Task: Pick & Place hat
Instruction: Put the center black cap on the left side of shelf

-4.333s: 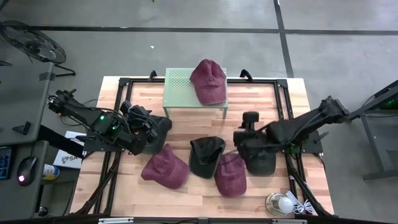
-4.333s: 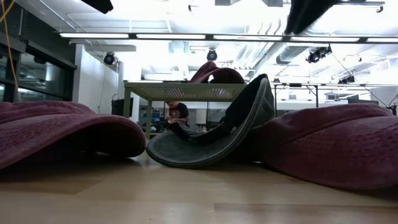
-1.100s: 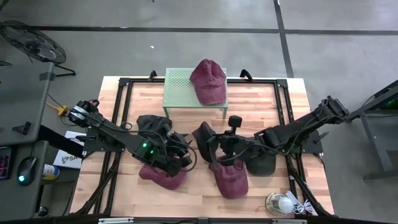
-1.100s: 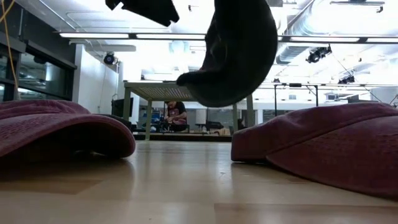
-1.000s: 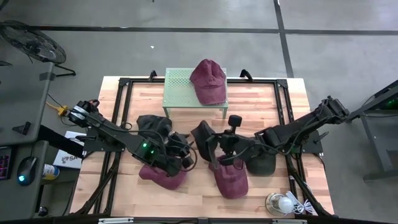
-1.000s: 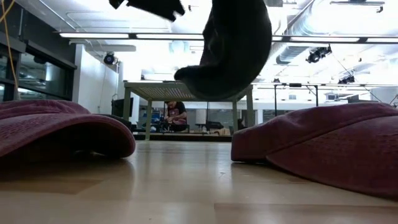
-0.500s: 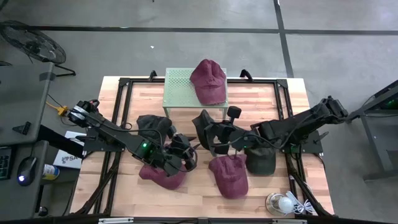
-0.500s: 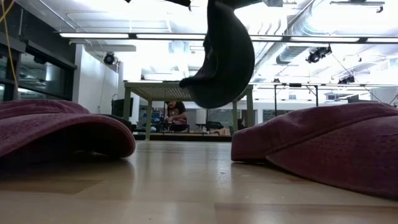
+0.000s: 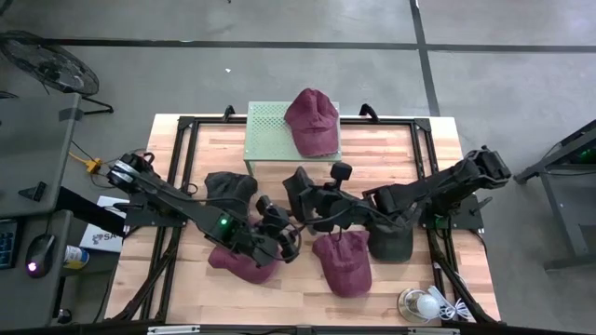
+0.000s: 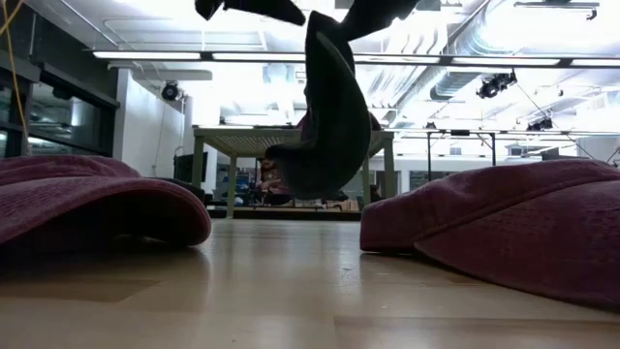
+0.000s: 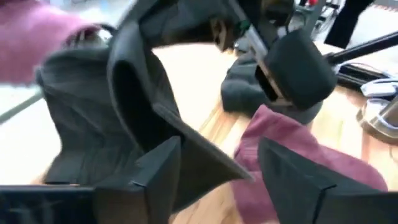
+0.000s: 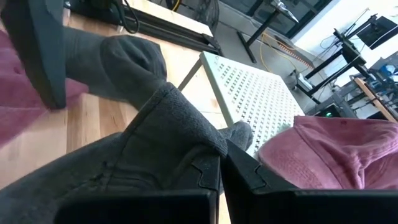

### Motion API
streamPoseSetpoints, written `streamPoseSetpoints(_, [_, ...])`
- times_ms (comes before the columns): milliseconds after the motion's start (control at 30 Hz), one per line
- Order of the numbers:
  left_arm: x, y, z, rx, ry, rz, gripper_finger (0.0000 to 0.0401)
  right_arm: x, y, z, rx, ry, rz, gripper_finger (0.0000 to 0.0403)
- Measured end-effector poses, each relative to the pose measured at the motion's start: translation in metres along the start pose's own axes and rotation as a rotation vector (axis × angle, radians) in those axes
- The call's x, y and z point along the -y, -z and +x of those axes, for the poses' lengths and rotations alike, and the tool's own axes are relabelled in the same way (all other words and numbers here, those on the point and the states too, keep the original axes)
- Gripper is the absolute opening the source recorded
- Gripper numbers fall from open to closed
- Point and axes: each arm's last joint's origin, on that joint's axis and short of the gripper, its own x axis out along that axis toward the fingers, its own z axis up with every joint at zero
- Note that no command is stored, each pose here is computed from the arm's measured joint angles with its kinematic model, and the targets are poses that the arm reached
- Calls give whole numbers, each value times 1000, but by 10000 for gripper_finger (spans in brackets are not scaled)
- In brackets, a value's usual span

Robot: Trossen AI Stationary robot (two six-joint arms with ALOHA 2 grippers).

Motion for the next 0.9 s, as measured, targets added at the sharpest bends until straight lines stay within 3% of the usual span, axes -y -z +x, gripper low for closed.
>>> streamPoseSetpoints(200, [-1,9,15,-22,-41,-78,261,0,-1,0,7,7,-2,0])
streamPoseSetpoints(667, [-11,3,34,-36,-57,-181,264,-1,-5,0,41,-32,20,0])
streamPoseSetpoints(767, [-10,5,36,-55,-42,-180,251,-1,-5,-1,44,-33,21,0])
streamPoseSetpoints(900, [-10,7,37,-65,-46,-169,205,-2,-6,-2,51,-43,23,0])
